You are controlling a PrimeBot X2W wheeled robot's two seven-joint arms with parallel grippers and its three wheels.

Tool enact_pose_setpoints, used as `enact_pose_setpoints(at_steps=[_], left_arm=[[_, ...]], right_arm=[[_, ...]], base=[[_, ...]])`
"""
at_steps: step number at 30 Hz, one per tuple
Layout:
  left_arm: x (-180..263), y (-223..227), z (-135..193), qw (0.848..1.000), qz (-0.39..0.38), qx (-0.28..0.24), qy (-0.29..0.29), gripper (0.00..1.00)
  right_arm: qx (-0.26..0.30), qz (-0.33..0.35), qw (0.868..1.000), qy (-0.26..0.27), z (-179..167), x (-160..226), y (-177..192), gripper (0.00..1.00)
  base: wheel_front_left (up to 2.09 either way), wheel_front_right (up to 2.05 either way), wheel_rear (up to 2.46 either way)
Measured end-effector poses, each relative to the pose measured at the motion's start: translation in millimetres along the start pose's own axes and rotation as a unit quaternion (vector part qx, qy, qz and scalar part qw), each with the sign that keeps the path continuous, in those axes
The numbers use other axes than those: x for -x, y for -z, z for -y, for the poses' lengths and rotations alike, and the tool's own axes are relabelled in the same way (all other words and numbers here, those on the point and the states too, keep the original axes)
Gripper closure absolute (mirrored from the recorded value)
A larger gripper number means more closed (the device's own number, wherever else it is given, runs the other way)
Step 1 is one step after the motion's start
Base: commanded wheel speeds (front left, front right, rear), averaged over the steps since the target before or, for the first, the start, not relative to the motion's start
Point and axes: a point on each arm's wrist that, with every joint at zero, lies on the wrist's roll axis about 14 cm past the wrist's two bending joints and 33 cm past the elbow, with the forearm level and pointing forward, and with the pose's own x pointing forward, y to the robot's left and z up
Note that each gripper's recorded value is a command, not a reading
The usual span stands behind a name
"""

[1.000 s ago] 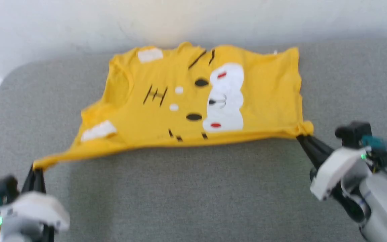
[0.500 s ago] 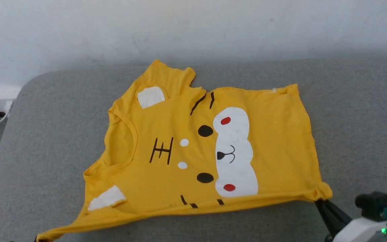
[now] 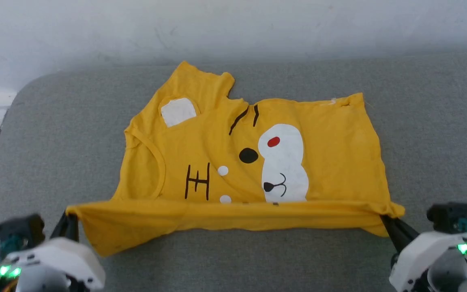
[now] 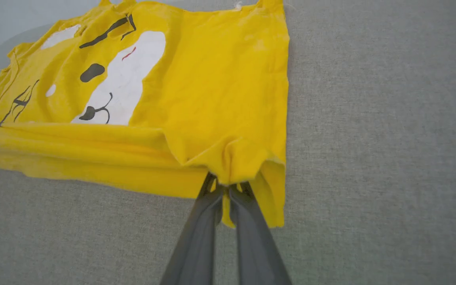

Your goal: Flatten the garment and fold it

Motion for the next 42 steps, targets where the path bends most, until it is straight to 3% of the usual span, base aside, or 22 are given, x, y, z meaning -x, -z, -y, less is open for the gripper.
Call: enact_pose_setpoints(at_steps=[6,14,15,16,17,19,20,21,22,28,33,42], left_arm=[[-48,-13,23,0.999,0.008,-0.022,0.044,1.00],[-92,8,43,0.997,-0.039,-0.029,0.065,1.00],[-96,13,45,0.996,-0.047,-0.030,0.068,1.00],[-99,18,48,0.995,-0.055,-0.031,0.072,1.00],[-102,24,49,0.995,-0.065,-0.031,0.074,1.00],[-105,34,54,0.993,-0.081,-0.019,0.080,0.95],[-106,37,56,0.993,-0.086,-0.013,0.083,0.66],[-107,40,57,0.993,-0.088,-0.011,0.084,0.15],[-107,42,56,0.992,-0.090,-0.007,0.084,0.00],[-104,38,50,0.994,-0.079,0.014,0.077,0.00],[-97,17,43,0.994,-0.063,0.030,0.084,0.00],[-70,5,24,0.986,-0.127,-0.011,0.106,0.00]], right_arm=[[0.007,-0.009,1.000,-0.005,-1,-25,-11,1.00],[0.016,-0.024,1.000,-0.011,-1,-53,-10,1.00],[0.016,-0.028,0.999,-0.011,0,-56,-9,0.93],[0.018,-0.033,0.999,-0.011,0,-59,-6,0.75],[0.019,-0.036,0.999,-0.010,1,-61,-3,0.54],[0.016,-0.049,0.999,-0.010,2,-64,6,0.00],[0.018,-0.050,0.999,-0.012,1,-65,9,0.00],[0.020,-0.047,0.999,-0.015,-1,-66,10,0.00],[0.019,-0.045,0.999,-0.018,-3,-67,10,0.00],[0.018,0.039,0.999,-0.029,-11,-63,-12,0.00],[0.011,0.131,0.991,-0.027,-14,-40,-37,0.00],[0.021,0.234,0.972,-0.016,-22,5,-75,0.00]], base=[[0.00,0.00,0.00],[0.00,0.00,0.00],[0.00,0.00,0.00],[0.00,0.00,0.00],[0.00,0.00,0.00],[0.00,0.00,0.00],[0.00,0.00,0.00],[0.00,0.00,0.00],[0.00,0.00,0.00],[0.00,0.00,0.00],[0.00,0.00,0.00],[0.00,0.00,0.00]])
